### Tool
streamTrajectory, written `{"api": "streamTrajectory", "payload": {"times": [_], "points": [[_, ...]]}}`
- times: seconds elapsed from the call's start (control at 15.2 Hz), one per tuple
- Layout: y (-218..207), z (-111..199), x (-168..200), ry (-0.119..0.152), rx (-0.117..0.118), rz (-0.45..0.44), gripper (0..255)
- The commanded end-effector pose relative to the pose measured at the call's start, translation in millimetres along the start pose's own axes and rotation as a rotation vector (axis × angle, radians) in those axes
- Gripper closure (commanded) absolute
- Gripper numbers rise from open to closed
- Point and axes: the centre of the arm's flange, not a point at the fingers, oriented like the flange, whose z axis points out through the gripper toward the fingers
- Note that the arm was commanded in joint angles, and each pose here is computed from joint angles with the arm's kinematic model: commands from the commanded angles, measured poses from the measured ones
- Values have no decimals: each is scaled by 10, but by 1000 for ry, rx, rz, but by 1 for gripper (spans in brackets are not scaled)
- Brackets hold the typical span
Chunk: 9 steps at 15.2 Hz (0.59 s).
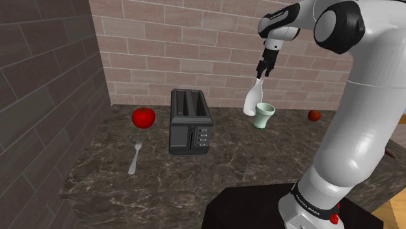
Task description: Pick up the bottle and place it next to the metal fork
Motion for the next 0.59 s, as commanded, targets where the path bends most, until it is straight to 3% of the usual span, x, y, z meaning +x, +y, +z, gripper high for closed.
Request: {"api": "streamTrajectory", "payload": {"times": [0.0,0.53], "points": [[205,90,157,2,3,-5,0],[279,487,203,2,3,-6,0]]}}
